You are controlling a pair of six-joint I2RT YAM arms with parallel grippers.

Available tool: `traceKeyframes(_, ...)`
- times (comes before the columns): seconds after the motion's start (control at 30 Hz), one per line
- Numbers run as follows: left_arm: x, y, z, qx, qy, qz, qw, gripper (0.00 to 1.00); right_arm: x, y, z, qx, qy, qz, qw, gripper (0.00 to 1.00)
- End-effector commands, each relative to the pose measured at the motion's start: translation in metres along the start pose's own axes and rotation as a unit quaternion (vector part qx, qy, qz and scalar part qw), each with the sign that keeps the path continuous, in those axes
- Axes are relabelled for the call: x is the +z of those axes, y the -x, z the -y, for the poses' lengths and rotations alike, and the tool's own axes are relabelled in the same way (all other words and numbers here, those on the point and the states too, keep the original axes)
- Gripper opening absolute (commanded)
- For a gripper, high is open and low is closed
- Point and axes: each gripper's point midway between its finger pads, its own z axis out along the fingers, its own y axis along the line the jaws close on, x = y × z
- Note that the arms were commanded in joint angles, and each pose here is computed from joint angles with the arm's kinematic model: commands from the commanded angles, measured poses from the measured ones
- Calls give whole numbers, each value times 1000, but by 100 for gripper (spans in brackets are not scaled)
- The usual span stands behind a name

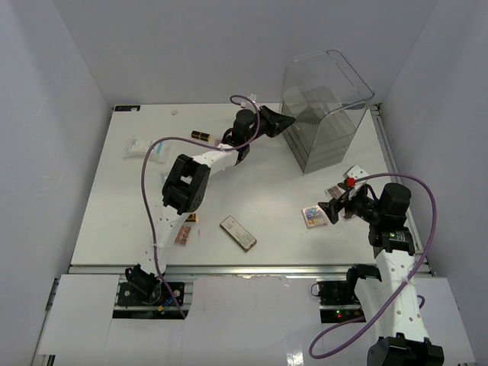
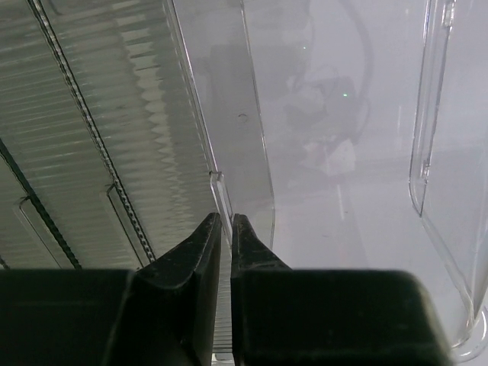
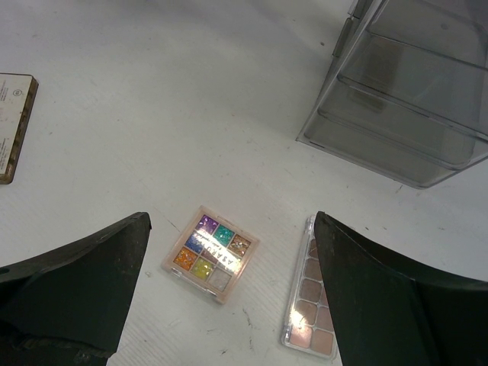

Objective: Organize the makeup

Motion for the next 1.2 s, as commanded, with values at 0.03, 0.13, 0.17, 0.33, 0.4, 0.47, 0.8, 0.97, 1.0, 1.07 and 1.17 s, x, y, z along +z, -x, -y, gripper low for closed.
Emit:
traceKeyframes(0.03,-8,-6,37,16,-49,-17,999,10,-1,15,5,-24,-4,22,999,95)
traceKeyframes(0.13,-16,-4,41,26,-53,-19,998,1,-2,15,5,-22,-5,22,1000,95)
traceKeyframes(0.17,-20,-3,43,28,-53,-19,998,0,-2,15,5,-21,-5,21,1000,95)
traceKeyframes(0.33,-44,10,66,50,-67,-9,996,0,1,13,6,-9,-3,19,1000,94)
traceKeyframes(0.4,-55,15,79,62,-73,-6,995,0,2,17,3,-4,11,26,1000,95)
traceKeyframes(0.47,-65,20,97,75,-86,-4,993,0,3,25,-5,13,36,36,999,95)
traceKeyframes(0.8,-113,22,134,92,-114,-9,989,0,0,113,-19,81,132,67,986,99)
traceKeyframes(0.97,-127,21,155,93,-129,-8,987,0,16,143,-27,116,133,66,982,100)
traceKeyframes(1.0,-128,21,160,92,-133,-7,987,0,21,148,-27,130,131,66,981,100)
traceKeyframes(1.07,-129,22,167,92,-137,-7,986,0,25,162,-20,162,123,73,976,96)
traceKeyframes(1.17,-128,24,173,94,-141,-6,986,0,34,181,-3,203,101,81,971,94)
